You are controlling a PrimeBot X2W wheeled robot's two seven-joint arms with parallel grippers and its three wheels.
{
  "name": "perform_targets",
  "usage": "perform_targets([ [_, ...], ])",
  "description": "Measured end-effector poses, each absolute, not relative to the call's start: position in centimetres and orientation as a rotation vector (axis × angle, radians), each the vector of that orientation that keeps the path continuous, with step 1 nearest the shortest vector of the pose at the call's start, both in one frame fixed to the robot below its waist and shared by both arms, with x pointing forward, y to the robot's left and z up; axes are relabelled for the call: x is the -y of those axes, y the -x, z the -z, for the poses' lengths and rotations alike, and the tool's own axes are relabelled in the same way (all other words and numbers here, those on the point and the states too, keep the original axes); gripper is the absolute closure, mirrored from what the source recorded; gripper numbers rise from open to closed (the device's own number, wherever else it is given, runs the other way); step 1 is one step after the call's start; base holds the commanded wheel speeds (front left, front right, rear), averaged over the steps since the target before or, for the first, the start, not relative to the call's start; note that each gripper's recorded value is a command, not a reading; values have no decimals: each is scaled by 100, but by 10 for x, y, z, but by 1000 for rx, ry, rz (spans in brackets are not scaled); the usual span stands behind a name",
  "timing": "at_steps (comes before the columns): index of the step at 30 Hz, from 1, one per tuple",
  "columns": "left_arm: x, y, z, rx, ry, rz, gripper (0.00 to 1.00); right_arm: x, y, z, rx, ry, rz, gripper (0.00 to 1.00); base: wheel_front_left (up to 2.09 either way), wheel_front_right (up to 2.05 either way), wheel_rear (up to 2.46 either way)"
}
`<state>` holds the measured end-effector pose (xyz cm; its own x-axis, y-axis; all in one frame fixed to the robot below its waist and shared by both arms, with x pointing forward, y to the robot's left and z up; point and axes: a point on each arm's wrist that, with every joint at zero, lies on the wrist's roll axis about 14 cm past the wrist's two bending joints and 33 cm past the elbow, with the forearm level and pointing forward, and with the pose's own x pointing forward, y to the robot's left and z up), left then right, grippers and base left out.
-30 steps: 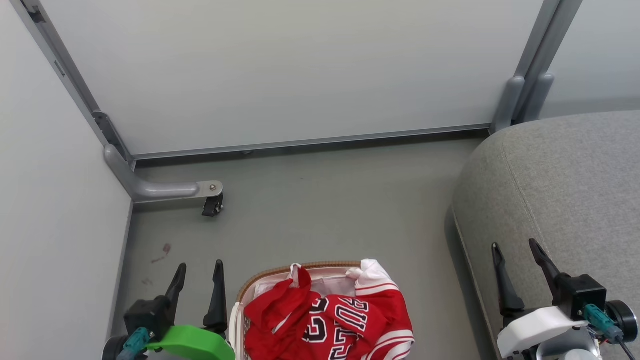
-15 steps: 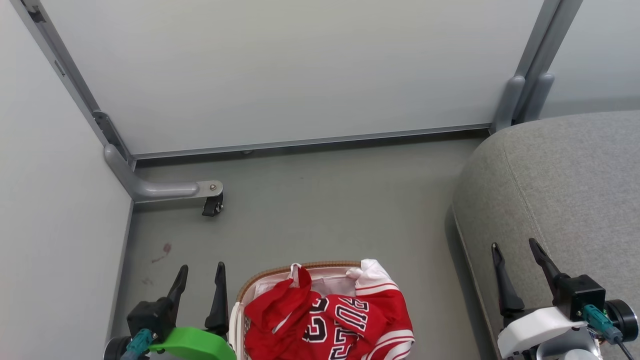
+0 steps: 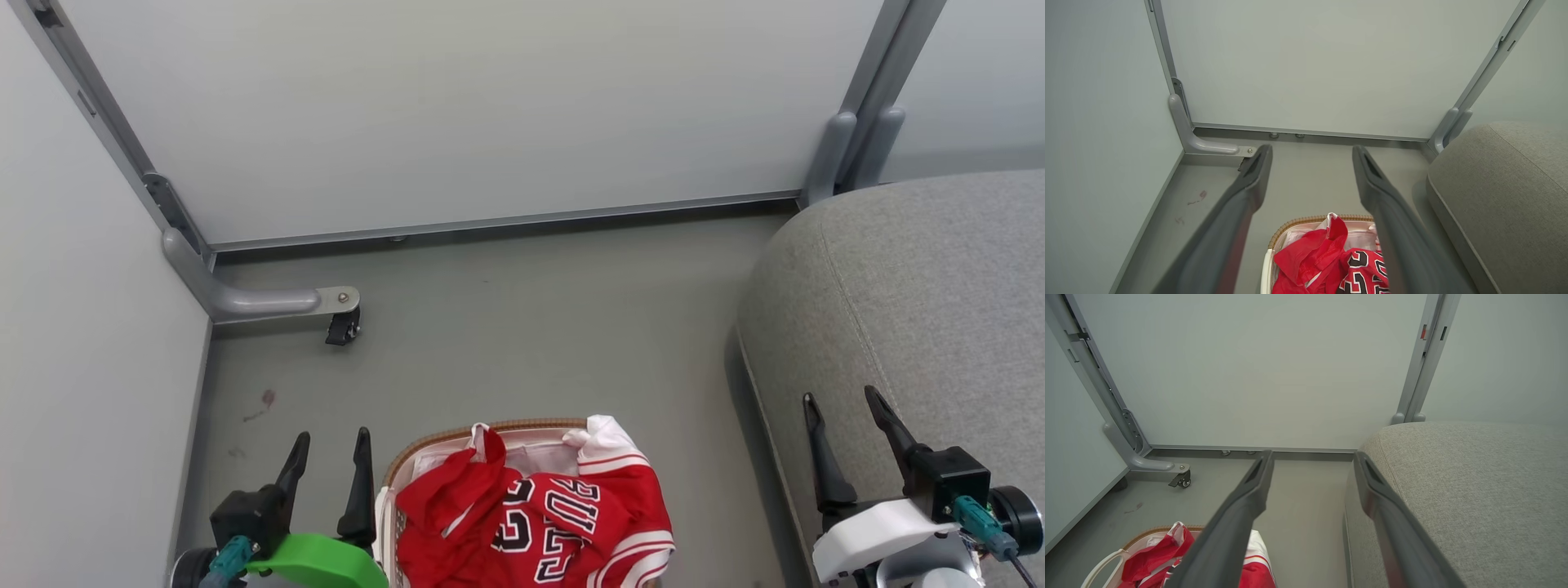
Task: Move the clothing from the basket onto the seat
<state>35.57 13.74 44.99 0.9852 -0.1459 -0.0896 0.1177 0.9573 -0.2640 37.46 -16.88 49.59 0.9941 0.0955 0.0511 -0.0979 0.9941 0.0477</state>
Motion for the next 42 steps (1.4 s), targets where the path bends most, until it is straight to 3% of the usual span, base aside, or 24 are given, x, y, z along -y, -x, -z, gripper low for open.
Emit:
perform_targets([
  [7,-123,-376,-443,-135,234,184,0,168,-389,-494,48,-51,-98,0,0,0,0],
  [20,-78,-422,-361,-373,67,365,0,165,-440,-471,9,-66,-106,0,0,0,0],
  [31,-63,-415,-258,-654,-72,524,0,179,-463,-424,-84,-104,-64,0,0,0,0],
  [42,-71,-411,-181,-854,-157,568,0,203,-467,-389,-158,-114,0,0,0,0,0],
])
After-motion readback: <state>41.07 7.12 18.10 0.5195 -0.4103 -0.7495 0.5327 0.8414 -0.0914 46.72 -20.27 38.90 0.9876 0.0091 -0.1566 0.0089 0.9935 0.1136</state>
